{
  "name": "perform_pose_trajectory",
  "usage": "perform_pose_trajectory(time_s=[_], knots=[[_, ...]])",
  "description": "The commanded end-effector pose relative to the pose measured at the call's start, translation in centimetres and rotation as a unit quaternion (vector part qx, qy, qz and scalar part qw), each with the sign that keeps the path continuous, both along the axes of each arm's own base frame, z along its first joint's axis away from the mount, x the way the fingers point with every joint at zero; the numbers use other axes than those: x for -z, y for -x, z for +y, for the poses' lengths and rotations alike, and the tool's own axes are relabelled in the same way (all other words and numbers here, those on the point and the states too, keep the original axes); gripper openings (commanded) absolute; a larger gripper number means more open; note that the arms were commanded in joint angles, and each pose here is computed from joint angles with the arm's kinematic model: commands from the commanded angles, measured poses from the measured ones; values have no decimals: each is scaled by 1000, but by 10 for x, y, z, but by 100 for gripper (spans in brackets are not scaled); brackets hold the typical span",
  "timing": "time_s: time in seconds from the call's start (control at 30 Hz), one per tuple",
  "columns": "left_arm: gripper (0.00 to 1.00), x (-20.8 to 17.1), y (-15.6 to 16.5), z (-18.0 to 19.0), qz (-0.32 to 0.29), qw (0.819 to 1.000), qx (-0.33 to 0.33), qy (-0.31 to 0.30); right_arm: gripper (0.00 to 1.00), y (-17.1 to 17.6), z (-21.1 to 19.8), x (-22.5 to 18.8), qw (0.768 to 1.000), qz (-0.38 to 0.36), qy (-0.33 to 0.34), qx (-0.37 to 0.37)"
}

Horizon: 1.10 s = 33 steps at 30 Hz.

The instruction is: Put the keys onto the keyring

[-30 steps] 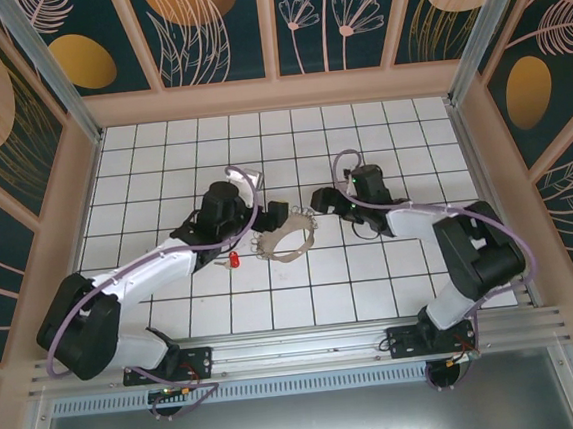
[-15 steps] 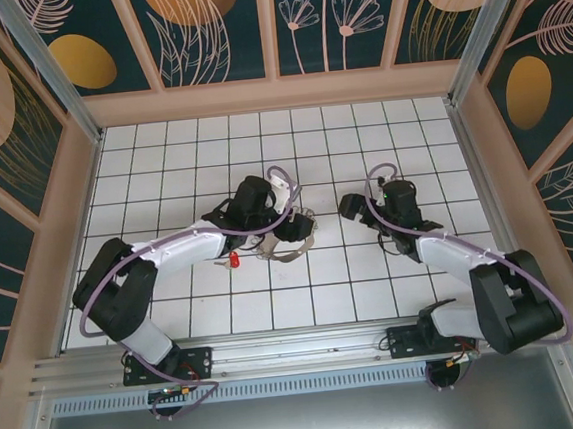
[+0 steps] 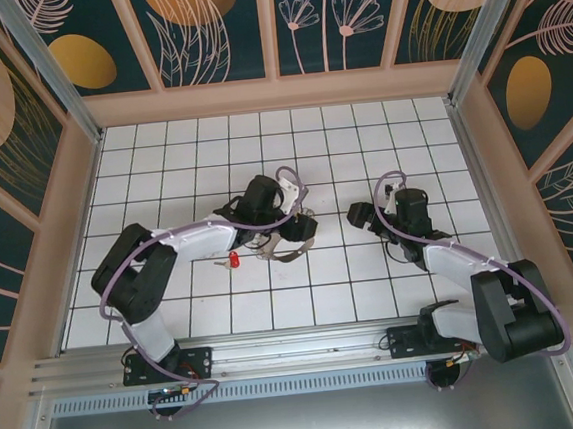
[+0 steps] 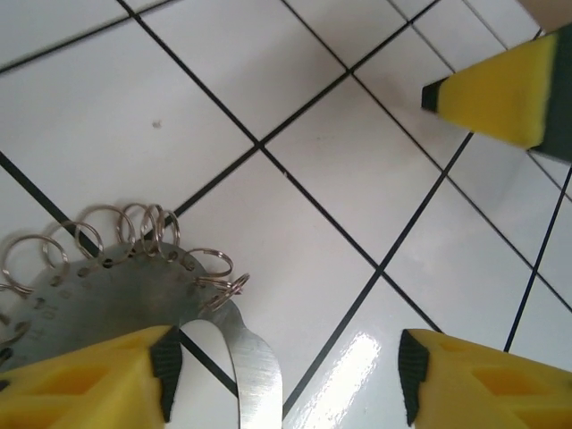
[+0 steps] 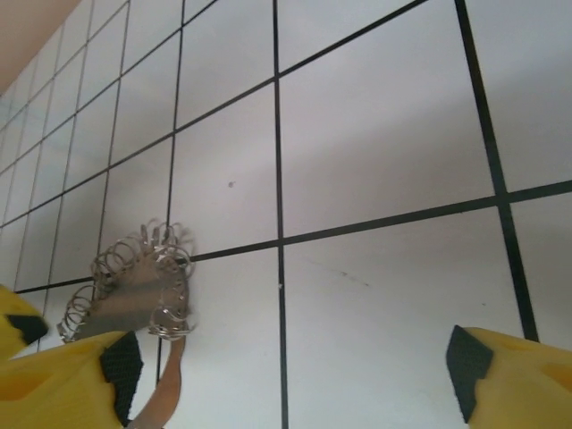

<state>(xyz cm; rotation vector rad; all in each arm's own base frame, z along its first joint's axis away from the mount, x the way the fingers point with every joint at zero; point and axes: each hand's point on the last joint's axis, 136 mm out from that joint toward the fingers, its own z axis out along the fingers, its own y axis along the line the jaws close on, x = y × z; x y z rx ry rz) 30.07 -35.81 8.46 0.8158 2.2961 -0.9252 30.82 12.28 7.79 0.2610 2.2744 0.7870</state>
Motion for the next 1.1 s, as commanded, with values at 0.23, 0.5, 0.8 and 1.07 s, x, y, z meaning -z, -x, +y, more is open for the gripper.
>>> perform_pose_trajectory(time_s=[0.23,0.5,0.8,1.07], knots=[[47,21,2,-7,15,999,31,-23,85,-6,-3,-9,999,-13,-28,13],[47,31,-7,-9,10,999,21,-33,85,-4,-4,-4,999,-7,-32,16],[46,37,-11,-15,14,999,26,-32,85,-4,-6,-3,999,-8,-32,22],[47,43,-12,-14,12,999,28,-38,85,-4,-5,-4,999,-9,-34,21]])
